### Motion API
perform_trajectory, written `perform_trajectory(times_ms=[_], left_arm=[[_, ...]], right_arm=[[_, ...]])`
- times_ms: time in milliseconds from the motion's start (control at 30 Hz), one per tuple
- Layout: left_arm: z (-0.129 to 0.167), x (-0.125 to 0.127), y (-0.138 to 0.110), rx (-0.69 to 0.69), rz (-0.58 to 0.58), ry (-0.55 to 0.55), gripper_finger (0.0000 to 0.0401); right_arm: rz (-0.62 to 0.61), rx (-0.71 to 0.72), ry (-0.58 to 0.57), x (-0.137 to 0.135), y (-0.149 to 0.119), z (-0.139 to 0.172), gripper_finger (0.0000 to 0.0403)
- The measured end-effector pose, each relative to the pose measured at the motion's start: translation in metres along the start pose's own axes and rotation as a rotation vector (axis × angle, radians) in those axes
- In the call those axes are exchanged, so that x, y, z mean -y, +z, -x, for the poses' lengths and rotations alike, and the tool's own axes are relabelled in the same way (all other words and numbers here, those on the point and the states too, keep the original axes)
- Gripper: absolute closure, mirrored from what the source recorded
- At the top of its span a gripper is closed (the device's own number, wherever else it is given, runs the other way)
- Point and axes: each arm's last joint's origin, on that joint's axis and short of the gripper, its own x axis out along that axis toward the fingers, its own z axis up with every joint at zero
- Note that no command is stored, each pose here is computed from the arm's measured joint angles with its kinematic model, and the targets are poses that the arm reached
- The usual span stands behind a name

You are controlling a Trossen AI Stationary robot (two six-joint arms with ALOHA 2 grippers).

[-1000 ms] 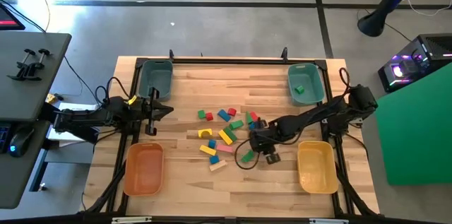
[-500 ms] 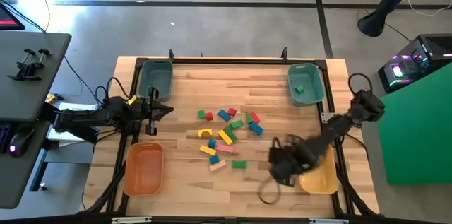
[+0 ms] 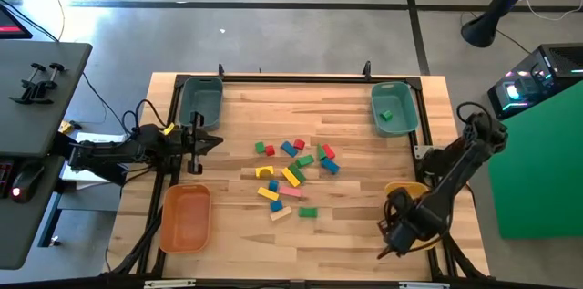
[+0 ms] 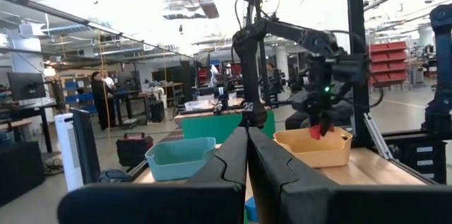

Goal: Sort blocks by size
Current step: Put the red arch block into the yellow bin, then put the brown rectangular block into the orange bin

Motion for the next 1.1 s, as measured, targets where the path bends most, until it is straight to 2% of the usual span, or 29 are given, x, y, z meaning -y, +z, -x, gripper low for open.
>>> perform_trajectory(times_ms=[133,300,633,700,900,1000,1100], left_arm=[[0.0,0.0,0.0,0.0,0.0,0.0,0.04],[0.0,0.0,0.0,-0.001,0.0,0.0,0.04],[0.0,0.0,0.0,0.0,0.009,0.0,0.04],[0.0,0.0,0.0,0.0,0.022,-0.001,0.04],[0.0,0.0,0.001,0.014,0.039,0.002,0.04],[0.0,-0.001,0.004,0.044,0.058,0.005,0.04],[0.0,-0.001,0.006,0.061,0.111,0.006,0.04]], right_arm=[[-0.094,0.025,0.09,0.005,0.007,-0.019,0.0274],[-0.177,0.045,0.027,0.022,0.02,-0.049,0.0274],[-0.176,0.038,0.037,0.031,0.028,-0.078,0.0274],[-0.163,0.049,0.037,0.031,0.029,-0.078,0.0261],[-0.116,0.104,-0.006,0.031,0.028,-0.063,0.0176],[-0.125,0.152,-0.083,0.034,0.026,-0.041,0.0162],[-0.119,0.23,-0.109,0.036,0.024,-0.011,0.0158]])
